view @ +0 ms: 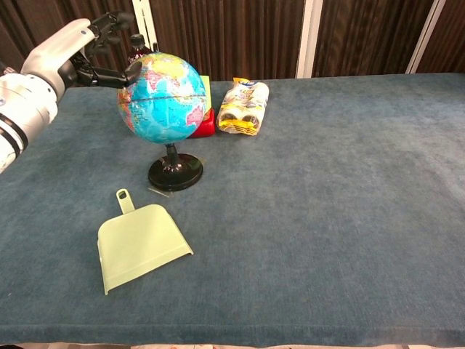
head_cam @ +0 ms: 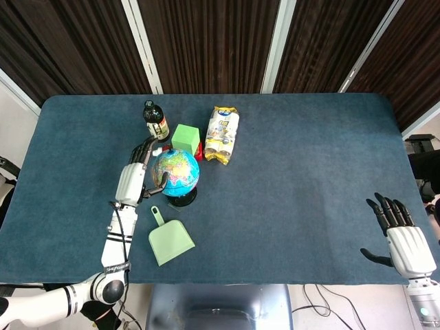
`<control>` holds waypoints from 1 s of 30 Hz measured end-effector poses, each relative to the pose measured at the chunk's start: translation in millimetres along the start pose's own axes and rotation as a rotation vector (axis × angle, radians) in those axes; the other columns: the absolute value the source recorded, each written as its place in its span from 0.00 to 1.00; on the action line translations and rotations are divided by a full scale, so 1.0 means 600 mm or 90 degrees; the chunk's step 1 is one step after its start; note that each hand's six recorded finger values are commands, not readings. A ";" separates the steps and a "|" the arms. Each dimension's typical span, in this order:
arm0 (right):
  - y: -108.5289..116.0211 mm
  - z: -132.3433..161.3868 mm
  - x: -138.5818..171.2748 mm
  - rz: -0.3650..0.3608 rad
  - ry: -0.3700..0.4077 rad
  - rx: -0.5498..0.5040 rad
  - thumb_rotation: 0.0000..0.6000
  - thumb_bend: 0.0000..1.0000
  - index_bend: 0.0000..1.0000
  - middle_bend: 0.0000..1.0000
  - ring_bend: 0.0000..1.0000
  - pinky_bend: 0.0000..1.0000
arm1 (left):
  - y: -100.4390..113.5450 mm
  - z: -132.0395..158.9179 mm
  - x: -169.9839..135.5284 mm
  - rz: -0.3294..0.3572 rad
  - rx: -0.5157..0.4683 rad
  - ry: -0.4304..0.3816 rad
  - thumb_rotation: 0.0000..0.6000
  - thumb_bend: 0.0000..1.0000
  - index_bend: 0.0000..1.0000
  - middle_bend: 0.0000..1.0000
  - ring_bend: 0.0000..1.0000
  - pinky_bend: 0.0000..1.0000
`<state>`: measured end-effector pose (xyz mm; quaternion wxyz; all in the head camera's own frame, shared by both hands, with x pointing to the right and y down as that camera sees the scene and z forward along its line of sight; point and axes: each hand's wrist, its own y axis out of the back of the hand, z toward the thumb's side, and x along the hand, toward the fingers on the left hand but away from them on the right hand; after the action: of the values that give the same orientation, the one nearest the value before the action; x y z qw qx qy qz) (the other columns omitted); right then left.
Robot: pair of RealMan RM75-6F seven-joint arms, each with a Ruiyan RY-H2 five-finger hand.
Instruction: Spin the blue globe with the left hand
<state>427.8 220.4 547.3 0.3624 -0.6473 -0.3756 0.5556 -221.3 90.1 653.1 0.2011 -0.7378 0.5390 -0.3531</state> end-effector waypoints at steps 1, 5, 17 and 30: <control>0.000 0.000 0.000 -0.001 0.000 0.000 1.00 0.15 0.00 0.00 0.00 0.00 | 0.000 -0.002 0.000 0.000 0.002 0.002 1.00 0.38 0.00 0.00 0.00 0.00; 0.001 0.000 0.000 -0.002 -0.001 0.000 1.00 0.15 0.00 0.00 0.00 0.00 | 0.001 -0.012 0.003 -0.003 0.002 0.011 1.00 0.38 0.00 0.00 0.00 0.00; 0.004 -0.001 0.001 -0.009 -0.004 -0.001 1.00 0.15 0.00 0.00 0.00 0.00 | 0.001 -0.035 0.027 -0.001 0.015 0.032 1.00 0.38 0.00 0.00 0.00 0.00; 0.004 0.003 0.004 -0.011 0.001 0.001 1.00 0.15 0.00 0.00 0.00 0.00 | 0.038 -0.048 0.017 0.033 0.038 0.026 1.00 0.38 0.00 0.00 0.00 0.00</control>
<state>426.7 221.4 544.2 0.3679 -0.6445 -0.3803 0.5520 -255.6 75.1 660.1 0.2208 -0.7098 0.5514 -0.3788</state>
